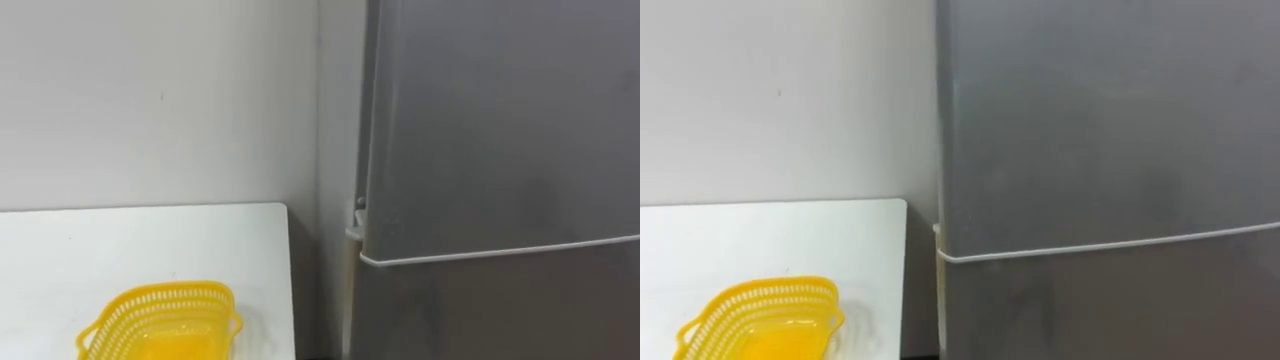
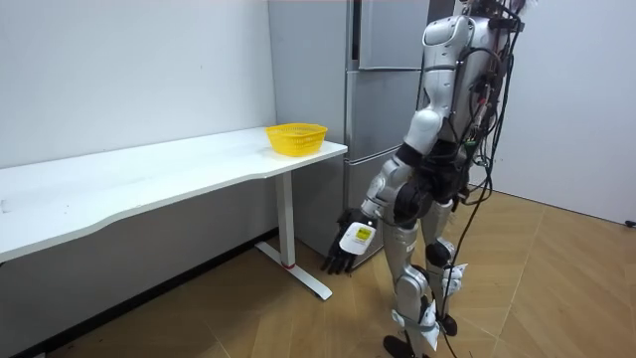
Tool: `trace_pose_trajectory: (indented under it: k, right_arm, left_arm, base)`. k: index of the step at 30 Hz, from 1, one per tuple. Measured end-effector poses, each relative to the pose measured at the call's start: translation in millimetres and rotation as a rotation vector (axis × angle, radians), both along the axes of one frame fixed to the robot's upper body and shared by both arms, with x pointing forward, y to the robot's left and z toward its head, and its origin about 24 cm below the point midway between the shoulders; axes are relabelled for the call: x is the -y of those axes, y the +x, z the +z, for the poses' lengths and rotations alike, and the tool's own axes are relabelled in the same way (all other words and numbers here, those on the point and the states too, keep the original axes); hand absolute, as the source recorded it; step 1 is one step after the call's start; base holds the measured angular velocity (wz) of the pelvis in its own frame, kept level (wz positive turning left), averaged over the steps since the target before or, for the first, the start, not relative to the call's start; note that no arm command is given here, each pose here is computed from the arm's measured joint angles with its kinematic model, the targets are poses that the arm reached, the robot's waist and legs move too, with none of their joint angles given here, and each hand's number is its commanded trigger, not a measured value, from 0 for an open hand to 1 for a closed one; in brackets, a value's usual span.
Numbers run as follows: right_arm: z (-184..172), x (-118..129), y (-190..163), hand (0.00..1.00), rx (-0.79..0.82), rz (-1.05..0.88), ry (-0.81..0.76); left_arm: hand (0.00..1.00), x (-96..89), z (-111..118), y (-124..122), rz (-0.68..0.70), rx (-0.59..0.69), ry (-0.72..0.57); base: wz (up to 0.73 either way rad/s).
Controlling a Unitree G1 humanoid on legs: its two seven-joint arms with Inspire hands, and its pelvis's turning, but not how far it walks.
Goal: Retrieve from the upper fridge
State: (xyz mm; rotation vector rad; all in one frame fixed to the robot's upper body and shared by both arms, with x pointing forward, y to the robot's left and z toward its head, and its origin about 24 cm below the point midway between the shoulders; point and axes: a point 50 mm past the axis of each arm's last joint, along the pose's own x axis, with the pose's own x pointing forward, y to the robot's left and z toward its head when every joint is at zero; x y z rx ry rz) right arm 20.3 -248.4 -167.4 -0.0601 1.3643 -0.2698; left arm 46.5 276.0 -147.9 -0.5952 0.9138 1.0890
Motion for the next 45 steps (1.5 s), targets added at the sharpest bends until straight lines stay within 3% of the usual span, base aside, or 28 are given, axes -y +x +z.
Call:
trace_pose_trajectory:
  k: [7, 11, 17, 22, 31, 37, 45]
  right_arm:
    - [1.9, 1.4, 6.1, 0.00, 0.031, 0.058, -0.026]
    - [3.8, 3.2, 4.6, 0.00, 0.038, 0.110, -0.051]
    - [6.1, 4.0, 12.9, 0.00, 0.066, 0.185, -0.089]
    - [5.7, 4.5, 2.8, 0.00, 0.042, 0.193, -0.089]
    - [4.1, 2.8, -5.5, 0.00, 0.004, 0.210, -0.051]
    - [4.5, 4.7, -2.4, 0.00, 0.000, 0.238, -0.026]
    - [4.0, 6.5, 3.5, 0.00, -0.013, 0.242, -0.008]
  left_arm:
    - [0.00, -21.0, 23.1, 30.8, 0.381, 0.198, 0.049]
    - [0.00, -32.6, 50.1, 54.0, 0.430, 0.295, 0.116]
    - [0.00, -50.5, 108.4, 85.8, 0.417, 0.427, 0.379]
    - [0.00, -58.6, 171.2, 103.2, 0.349, 0.559, 0.696]
    - [0.00, -36.4, 257.4, 119.4, 0.199, 0.887, 0.973]
    - [0.00, -5.7, 295.4, 136.4, -0.084, 1.152, 1.018]
    - [0.00, 35.3, 315.4, 164.7, -0.487, 1.374, 0.951]
  base:
    - [0.01]
    - [0.01]
    - [0.00]
    - [0.02]
    - [0.09]
    - [0.01]
    - [0.00]
